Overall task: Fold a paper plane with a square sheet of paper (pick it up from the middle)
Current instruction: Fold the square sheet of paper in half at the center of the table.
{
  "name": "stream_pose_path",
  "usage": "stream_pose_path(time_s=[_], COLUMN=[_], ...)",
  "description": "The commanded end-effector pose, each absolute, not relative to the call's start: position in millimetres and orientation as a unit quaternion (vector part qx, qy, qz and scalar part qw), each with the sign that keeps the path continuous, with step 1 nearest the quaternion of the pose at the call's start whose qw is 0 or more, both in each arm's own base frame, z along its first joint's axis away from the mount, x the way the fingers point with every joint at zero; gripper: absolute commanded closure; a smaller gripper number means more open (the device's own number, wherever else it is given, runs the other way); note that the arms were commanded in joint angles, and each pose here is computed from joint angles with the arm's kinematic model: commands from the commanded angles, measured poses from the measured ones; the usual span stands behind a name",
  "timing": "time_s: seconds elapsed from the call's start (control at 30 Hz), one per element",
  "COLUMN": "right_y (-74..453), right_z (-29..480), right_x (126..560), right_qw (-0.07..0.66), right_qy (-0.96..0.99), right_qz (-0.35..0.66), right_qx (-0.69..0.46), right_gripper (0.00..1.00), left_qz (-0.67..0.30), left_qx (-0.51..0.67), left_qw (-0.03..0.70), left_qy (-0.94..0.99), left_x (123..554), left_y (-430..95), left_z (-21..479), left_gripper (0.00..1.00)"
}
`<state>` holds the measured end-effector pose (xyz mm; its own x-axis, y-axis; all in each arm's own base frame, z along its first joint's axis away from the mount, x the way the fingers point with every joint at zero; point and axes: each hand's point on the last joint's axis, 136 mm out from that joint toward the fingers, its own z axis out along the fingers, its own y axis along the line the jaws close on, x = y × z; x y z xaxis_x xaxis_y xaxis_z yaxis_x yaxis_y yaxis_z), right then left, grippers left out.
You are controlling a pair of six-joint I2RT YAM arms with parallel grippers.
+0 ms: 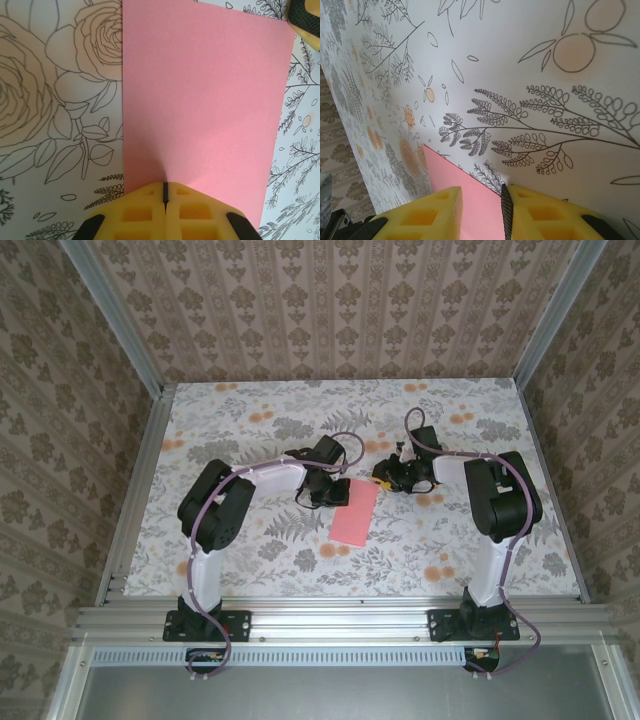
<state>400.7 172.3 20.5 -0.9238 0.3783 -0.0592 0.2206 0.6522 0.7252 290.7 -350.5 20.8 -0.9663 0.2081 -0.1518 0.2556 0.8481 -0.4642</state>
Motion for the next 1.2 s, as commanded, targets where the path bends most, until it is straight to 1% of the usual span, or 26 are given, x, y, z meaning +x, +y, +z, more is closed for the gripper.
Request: stream_pose_path(time_s=[0.0,0.23,0.3,0.4,0.67,0.87,1.0,1.17], right_y=[166,168,172,180,187,170,171,187], right_z=[-9,59,68,64,27,1,17,49], right_x=[382,394,392,384,360,347,345,343], right_qw=[0.07,0.125,0.127,0.12,0.082,0.057,0.071,0.092], right_qy=[0.914,0.908,0.902,0.896,0.897,0.927,0.927,0.907], right_qz=[0.354,0.369,0.385,0.398,0.398,0.325,0.33,0.383], right_qx=[0.188,0.153,0.15,0.154,0.173,0.178,0.165,0.147], right_gripper=[0.7,0.7,0.69,0.69,0.69,0.7,0.7,0.69], left_qz=[-0.193,-0.194,-0.193,-0.194,-0.197,-0.197,-0.198,-0.199], left_qx=[0.123,0.122,0.122,0.123,0.124,0.124,0.124,0.125], left_qw=[-0.001,0.001,0.002,0.002,0.003,0.003,0.004,0.004], left_qy=[0.973,0.973,0.974,0.973,0.973,0.972,0.972,0.972], left_x=[267,267,267,267,268,268,269,269], left_y=[-329,-328,-329,-329,-331,-331,-331,-332], left_z=[-7,-6,-6,-6,-5,-5,-4,-3], left_gripper=[0.99,0.98,0.98,0.98,0.98,0.98,0.98,0.98])
